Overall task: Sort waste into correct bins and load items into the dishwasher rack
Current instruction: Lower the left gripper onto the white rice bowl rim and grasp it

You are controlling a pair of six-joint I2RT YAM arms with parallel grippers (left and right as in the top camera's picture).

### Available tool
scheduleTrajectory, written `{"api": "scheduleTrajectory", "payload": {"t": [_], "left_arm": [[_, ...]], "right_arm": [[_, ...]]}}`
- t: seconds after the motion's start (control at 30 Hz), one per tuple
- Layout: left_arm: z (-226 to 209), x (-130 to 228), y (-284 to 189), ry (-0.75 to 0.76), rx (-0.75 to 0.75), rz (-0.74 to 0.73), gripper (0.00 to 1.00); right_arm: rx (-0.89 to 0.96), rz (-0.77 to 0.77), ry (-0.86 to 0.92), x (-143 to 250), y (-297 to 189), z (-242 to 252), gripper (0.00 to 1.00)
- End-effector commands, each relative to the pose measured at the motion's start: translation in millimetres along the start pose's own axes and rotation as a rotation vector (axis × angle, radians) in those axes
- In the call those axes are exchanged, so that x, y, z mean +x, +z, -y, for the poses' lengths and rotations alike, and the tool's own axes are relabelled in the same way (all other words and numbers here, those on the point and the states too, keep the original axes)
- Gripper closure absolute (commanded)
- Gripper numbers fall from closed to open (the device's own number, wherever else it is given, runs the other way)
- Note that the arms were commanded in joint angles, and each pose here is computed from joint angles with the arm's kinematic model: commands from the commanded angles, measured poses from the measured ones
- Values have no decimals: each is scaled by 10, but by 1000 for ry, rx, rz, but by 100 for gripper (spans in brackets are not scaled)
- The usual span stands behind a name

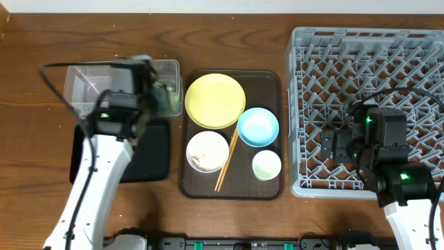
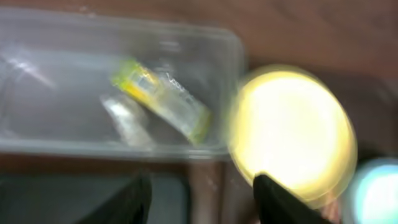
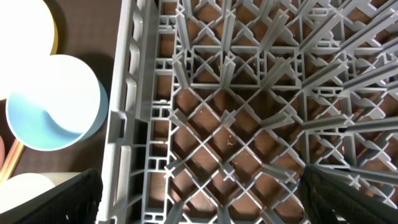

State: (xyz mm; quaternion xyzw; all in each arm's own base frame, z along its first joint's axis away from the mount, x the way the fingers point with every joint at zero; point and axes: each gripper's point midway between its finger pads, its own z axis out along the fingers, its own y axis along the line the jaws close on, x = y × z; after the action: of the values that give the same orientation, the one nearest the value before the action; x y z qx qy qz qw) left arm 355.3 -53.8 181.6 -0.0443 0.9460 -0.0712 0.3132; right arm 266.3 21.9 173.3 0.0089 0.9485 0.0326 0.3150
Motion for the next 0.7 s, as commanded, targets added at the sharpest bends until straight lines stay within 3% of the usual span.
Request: {"api": "scheduleTrajectory", "payload": {"t": [0.0, 0.33, 0.67], "left_arm": [[383, 313, 78, -16, 89, -131, 44], [1125, 1201, 455, 18, 93, -416, 49], [1328, 1852, 752, 126, 34, -587, 55]], "right_arm": [[2, 21, 1, -77, -48, 21, 1], [2, 20, 1, -74, -48, 20, 1], [2, 17, 1, -66, -48, 21, 1]]}}
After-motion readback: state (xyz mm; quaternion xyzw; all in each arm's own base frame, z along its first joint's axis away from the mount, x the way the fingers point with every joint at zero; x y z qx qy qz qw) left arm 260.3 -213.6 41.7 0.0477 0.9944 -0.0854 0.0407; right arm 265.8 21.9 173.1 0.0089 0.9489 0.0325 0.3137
